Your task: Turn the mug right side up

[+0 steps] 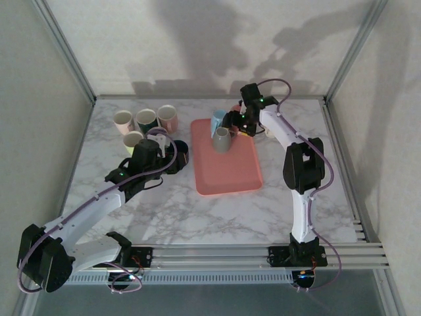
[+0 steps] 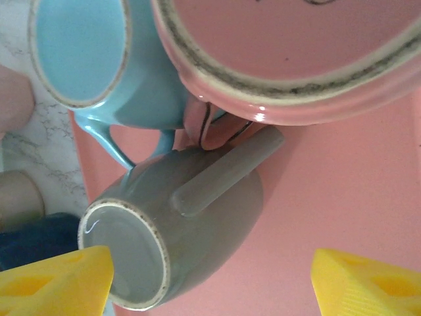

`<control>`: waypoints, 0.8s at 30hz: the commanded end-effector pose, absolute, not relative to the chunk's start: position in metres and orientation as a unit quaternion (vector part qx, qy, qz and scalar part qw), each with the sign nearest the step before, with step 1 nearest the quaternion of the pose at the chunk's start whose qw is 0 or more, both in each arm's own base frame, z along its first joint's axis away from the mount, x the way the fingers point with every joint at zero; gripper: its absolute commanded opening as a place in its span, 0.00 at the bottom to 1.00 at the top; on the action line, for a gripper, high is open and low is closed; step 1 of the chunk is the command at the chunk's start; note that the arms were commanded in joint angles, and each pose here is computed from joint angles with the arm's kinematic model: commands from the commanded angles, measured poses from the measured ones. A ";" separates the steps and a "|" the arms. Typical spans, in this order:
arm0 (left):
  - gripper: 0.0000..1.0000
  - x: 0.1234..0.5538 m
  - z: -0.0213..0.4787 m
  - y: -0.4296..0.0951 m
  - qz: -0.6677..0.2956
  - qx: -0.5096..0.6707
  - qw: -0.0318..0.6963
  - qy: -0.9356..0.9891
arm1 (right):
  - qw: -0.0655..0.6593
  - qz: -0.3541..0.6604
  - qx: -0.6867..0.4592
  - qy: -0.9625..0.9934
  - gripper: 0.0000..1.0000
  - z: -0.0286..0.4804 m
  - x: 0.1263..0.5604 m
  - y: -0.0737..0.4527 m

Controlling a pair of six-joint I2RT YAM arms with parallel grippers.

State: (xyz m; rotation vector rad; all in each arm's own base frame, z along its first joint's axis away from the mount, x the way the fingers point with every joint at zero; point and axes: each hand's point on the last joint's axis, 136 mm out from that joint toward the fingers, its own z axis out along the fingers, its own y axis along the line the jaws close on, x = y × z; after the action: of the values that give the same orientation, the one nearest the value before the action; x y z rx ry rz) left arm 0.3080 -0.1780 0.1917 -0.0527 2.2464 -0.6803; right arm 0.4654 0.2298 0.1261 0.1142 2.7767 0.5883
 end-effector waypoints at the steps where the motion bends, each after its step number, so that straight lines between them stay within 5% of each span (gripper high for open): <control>1: 0.46 0.308 0.197 -0.177 -0.283 -0.025 0.393 0.875 | 0.143 0.198 0.058 0.968 0.80 0.123 0.468 0.233; 13: 0.46 0.306 0.191 -0.175 -0.286 -0.029 0.389 0.875 | 0.125 0.185 0.075 0.972 0.80 0.104 0.461 0.233; 24: 0.46 0.310 0.189 -0.176 -0.292 -0.030 0.387 0.874 | 0.123 0.156 0.071 0.977 0.80 0.109 0.409 0.217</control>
State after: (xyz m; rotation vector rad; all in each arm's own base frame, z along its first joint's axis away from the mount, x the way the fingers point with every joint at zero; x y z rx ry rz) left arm 0.3071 -0.1744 0.1801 -0.0731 2.2565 -0.7092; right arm 0.4300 0.2285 0.1083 0.1884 2.8173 0.5319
